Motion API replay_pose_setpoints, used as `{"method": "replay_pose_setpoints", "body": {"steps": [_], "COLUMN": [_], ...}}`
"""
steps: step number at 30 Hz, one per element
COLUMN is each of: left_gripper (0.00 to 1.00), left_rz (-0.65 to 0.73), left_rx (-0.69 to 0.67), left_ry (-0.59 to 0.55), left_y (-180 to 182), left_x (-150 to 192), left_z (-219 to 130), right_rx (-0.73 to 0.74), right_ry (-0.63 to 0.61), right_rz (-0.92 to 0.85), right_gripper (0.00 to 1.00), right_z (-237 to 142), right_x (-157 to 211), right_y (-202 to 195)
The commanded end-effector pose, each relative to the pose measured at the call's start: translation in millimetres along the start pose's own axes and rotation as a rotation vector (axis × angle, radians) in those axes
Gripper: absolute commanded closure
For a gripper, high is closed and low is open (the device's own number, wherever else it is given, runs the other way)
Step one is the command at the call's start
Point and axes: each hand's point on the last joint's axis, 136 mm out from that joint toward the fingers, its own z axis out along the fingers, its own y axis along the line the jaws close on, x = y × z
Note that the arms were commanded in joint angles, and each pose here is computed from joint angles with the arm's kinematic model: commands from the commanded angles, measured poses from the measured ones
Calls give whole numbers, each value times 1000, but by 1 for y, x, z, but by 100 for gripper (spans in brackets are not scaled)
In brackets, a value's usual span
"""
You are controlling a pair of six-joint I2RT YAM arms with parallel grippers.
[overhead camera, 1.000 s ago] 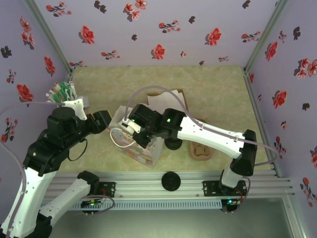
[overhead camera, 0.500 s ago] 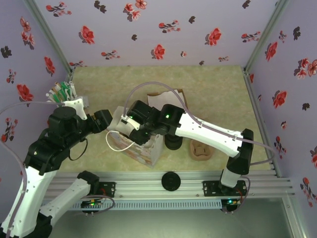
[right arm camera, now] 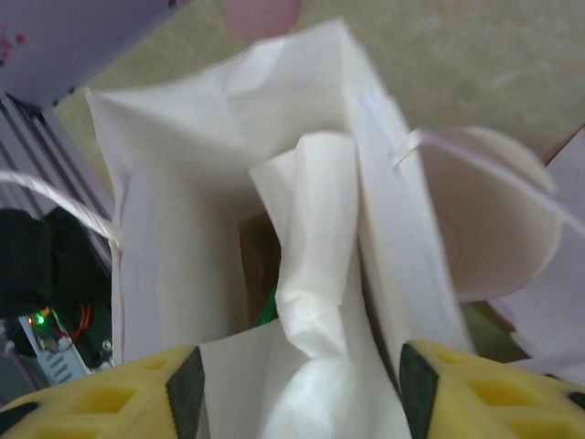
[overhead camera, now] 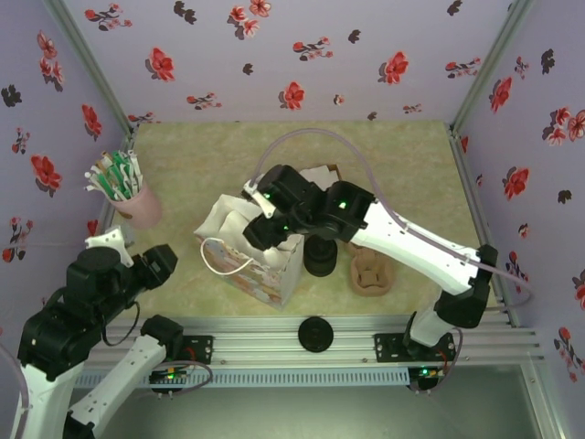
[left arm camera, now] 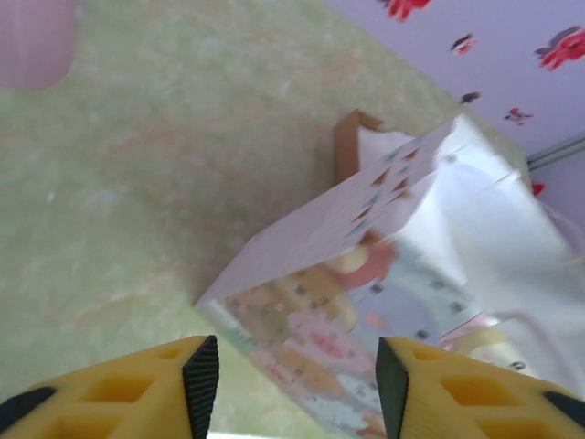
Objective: Pack the takeout coffee
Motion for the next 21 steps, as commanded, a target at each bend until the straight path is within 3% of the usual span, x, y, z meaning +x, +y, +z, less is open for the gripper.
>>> {"method": "replay_pose_setpoints", "body": {"steps": [1,8,15,21], "left_gripper": [57,69,70,70], "left_rz": [-61,-151,-174,-159], "left_rx": [-67,83,135,132], "left_ry": [104,239,252,200], "left_y": [22,-7,-24,-32], "left_x": [30,60,64,51], "left_z": [7,59,110,144], "right_rx": [14,216,538,806], "right_ry": [-147,-291,-379,-371], "right_rz": [92,247,541,743], "right_gripper": [34,2,1,1], "right_z": [-33,-80,-131,-157], "right_x": [-23,-17,55,136], "right_y": [-13,-83,-204,-281]}}
